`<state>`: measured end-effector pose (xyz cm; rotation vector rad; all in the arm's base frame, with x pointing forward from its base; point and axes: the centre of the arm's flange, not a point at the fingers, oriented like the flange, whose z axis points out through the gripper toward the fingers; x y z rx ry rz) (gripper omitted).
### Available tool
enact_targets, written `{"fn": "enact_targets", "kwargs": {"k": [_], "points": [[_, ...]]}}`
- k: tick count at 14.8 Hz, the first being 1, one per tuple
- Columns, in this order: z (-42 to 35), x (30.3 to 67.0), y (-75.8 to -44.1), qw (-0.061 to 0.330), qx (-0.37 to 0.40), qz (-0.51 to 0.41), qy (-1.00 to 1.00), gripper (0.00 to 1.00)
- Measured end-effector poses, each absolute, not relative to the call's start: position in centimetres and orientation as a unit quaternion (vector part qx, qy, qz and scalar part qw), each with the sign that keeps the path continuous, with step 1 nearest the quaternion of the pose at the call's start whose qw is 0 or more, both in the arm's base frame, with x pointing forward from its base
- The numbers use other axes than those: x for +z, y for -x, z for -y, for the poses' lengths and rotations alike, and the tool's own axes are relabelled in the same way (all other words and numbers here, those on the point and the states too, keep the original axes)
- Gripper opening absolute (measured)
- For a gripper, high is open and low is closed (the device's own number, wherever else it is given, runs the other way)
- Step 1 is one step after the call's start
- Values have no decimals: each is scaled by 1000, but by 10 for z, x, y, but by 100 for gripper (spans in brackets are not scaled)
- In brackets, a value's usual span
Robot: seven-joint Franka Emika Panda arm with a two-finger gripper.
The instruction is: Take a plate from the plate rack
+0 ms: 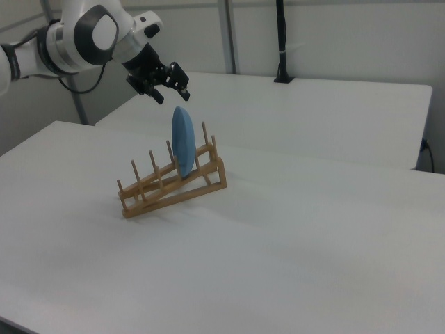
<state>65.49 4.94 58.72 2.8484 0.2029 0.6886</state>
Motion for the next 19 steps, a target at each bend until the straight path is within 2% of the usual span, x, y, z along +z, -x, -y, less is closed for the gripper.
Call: {"fn": "enact_targets", "kwargs": {"k": [2, 3, 6, 10, 15, 17, 19], "points": [[-56, 576, -664, 122, 244, -88, -958, 83], [-58, 570, -667, 130, 242, -94, -957, 78], [-60, 549, -675, 149, 228, -108, -956, 71], [-61, 529, -682, 168, 215, -121, -954, 68], [-63, 521, -684, 176, 210, -128, -953, 64], [-74, 521, -684, 185, 212, -141, -949, 56], [-81, 522, -683, 190, 214, -149, -947, 44]]}}
